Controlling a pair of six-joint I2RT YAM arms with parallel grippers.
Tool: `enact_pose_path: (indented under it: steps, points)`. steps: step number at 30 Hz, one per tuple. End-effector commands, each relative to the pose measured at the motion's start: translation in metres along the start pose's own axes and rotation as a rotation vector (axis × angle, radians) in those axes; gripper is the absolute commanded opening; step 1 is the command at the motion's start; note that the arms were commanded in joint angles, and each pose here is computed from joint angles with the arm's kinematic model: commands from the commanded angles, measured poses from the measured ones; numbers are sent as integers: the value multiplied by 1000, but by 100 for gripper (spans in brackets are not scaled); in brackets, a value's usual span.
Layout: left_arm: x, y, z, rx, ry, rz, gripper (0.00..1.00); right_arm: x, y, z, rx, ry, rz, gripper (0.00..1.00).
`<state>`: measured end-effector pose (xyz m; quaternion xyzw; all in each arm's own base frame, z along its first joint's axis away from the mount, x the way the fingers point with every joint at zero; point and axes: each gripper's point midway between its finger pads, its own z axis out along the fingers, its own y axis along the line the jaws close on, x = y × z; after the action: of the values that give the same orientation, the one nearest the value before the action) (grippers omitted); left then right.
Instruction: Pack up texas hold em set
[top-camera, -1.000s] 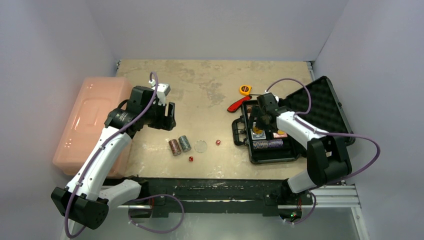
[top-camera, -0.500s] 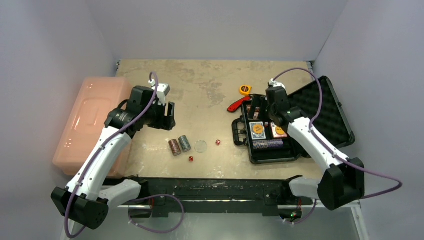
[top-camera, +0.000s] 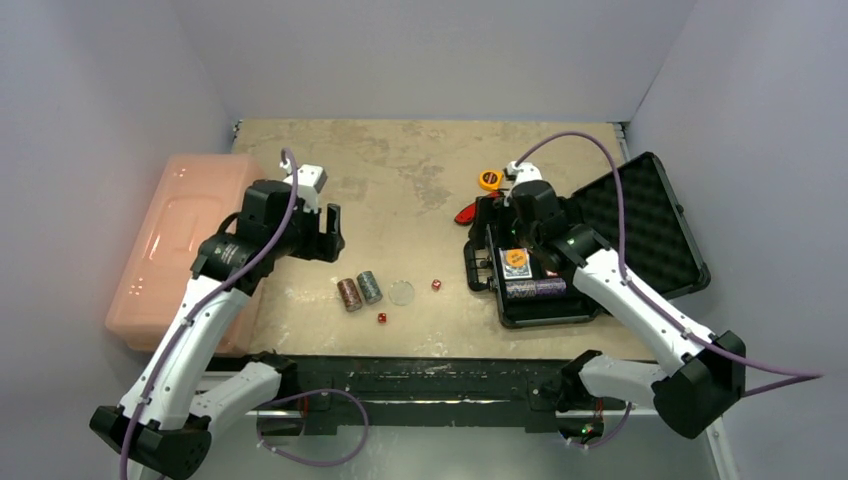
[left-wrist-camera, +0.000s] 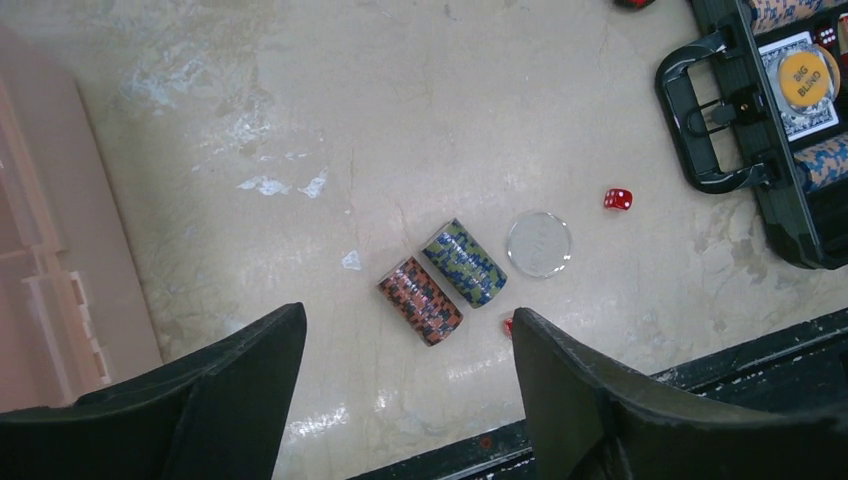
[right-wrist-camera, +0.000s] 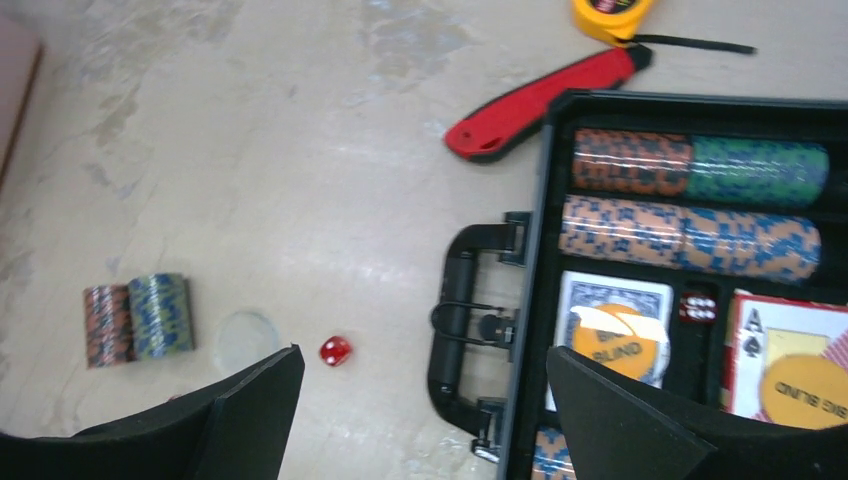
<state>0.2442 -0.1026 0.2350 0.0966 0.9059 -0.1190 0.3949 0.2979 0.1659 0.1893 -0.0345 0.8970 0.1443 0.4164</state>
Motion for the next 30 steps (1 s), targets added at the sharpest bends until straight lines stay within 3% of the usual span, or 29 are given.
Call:
enact_pose_path:
  steps: [1, 7, 17, 30]
  points:
    - [-13, 3, -10, -17, -93, 22, 80, -23, 44, -12, -113, -98, -72, 96]
    - [-18, 16, -21, -87, -158, 6, 100, 2, 99, -12, -264, -46, -164, 99]
    - [-33, 30, -51, -160, -324, -42, 100, 39, 153, 3, -363, 74, -274, 99]
    - [-32, 31, -53, -168, -326, -27, 95, 90, 181, 49, -287, 241, -385, 99]
